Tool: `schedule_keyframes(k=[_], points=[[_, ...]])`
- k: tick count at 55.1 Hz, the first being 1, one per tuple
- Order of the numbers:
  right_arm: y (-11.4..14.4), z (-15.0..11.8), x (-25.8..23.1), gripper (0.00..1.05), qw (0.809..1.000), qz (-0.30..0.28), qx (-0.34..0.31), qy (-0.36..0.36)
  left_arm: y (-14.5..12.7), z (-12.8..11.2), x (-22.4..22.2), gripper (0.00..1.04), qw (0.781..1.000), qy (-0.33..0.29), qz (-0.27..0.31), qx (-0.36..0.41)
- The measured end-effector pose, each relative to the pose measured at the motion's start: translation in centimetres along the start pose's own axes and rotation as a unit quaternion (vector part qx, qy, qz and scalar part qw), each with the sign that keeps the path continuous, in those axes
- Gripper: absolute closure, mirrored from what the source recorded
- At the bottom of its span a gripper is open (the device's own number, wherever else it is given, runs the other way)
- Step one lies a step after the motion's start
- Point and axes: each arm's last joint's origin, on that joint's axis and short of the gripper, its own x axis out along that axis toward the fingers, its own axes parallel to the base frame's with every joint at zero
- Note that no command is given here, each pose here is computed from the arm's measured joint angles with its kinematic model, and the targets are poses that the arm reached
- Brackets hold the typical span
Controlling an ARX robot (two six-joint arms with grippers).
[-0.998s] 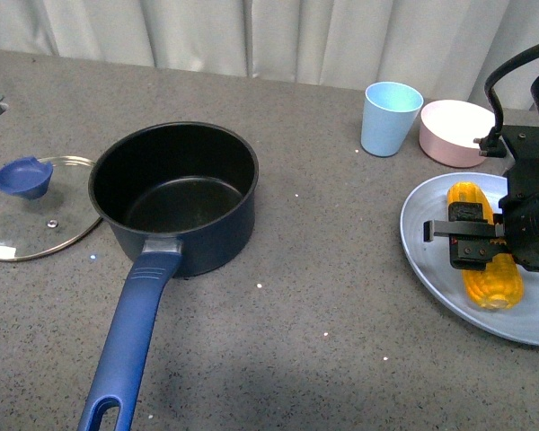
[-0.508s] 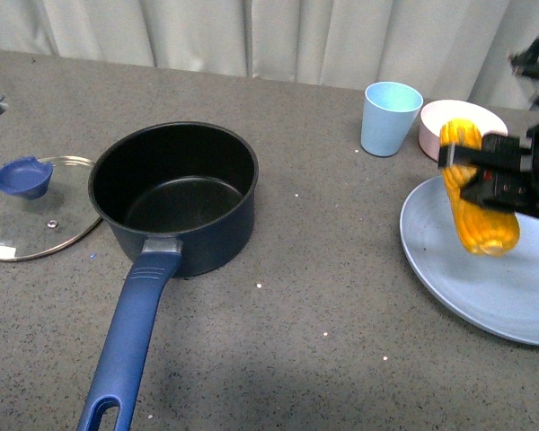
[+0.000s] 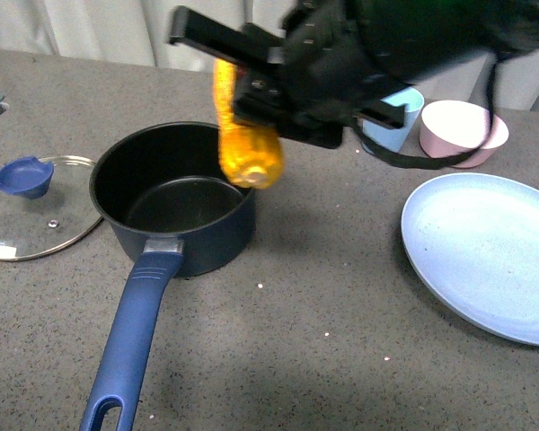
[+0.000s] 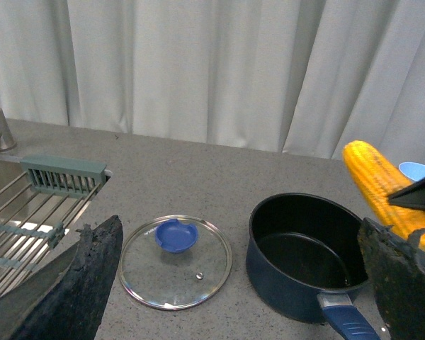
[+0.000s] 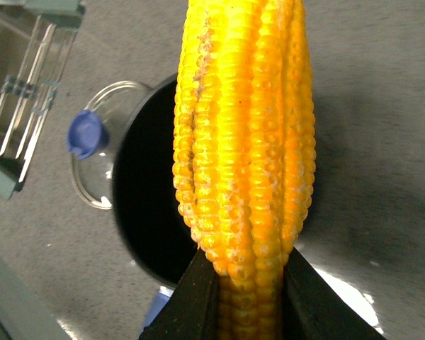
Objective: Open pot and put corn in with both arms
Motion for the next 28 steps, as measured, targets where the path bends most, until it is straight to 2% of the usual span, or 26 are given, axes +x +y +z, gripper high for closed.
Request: schedule_keyframes(k=[6, 12, 28], points=[[2.4, 0.1, 2.4, 0.91, 1.000, 0.011, -0.007, 0.017, 0.0, 0.0, 0.0, 0.06, 1.000, 0.000, 0.000, 0.000], [3.6, 0.1, 4.4, 0.91, 0.999, 0.007, -0.009, 0.032, 0.0, 0.0, 0.0, 0.06, 1.000, 0.000, 0.000, 0.000], [3.3, -0.8, 6.7, 0.92, 0.998, -0.022, -0.009, 0.054, 0.0, 0.0, 0.0, 0.06, 1.000, 0.000, 0.000, 0.000]])
